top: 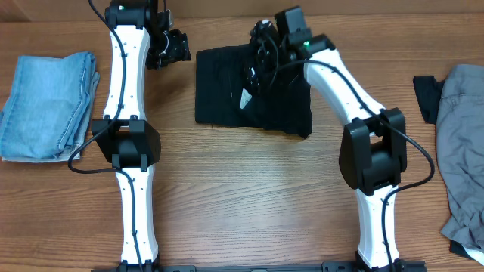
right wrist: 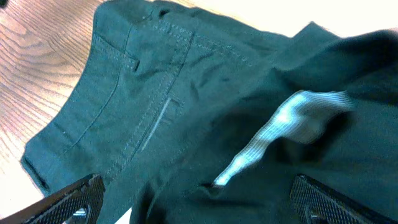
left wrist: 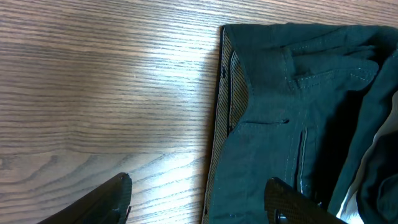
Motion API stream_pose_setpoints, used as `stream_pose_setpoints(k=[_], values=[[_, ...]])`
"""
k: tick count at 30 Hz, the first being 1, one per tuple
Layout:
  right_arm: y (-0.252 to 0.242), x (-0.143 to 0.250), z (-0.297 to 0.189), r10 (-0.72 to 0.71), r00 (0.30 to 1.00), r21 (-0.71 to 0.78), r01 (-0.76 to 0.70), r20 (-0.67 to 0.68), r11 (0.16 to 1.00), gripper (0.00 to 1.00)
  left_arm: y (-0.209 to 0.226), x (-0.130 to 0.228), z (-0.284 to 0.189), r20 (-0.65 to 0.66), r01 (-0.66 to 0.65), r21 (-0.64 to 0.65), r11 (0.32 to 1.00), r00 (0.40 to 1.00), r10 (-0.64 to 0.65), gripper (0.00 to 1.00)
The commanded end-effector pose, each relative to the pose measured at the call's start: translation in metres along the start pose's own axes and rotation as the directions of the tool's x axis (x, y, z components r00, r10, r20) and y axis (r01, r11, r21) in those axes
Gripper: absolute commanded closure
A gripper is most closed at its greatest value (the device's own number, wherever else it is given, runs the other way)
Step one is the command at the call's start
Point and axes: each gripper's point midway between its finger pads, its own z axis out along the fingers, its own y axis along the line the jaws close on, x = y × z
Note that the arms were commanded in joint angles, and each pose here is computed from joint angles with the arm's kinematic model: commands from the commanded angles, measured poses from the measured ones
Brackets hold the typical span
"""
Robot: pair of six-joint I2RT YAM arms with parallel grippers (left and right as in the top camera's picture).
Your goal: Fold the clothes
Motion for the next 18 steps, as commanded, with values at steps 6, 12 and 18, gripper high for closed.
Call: stream_pose_setpoints(k=[6, 12, 18], values=[[0.036, 0.026, 0.036, 0.027, 0.999, -0.108, -0.03, -0.029, 0.994, 0.0, -0.002, 0.001, 0.0, -0.006, 0.014, 0.007, 1.0, 1.0, -0.014, 0.28], [0.042, -0.044, -0.025, -0.009, 0.994, -0.088, 0.019, 0.109, 0.996, 0.0, -0.001, 0.002, 0.0, -0.01, 0.015, 0.006, 1.0, 1.0, -0.015, 0.28], [0.018, -0.065, -0.093, 0.019, 0.99, 0.039, -0.025, 0.137, 0.999, 0.0, 0.0, 0.011, 0.006, -0.05, 0.063, -0.001, 0.998, 0.997, -0.063, 0.09]])
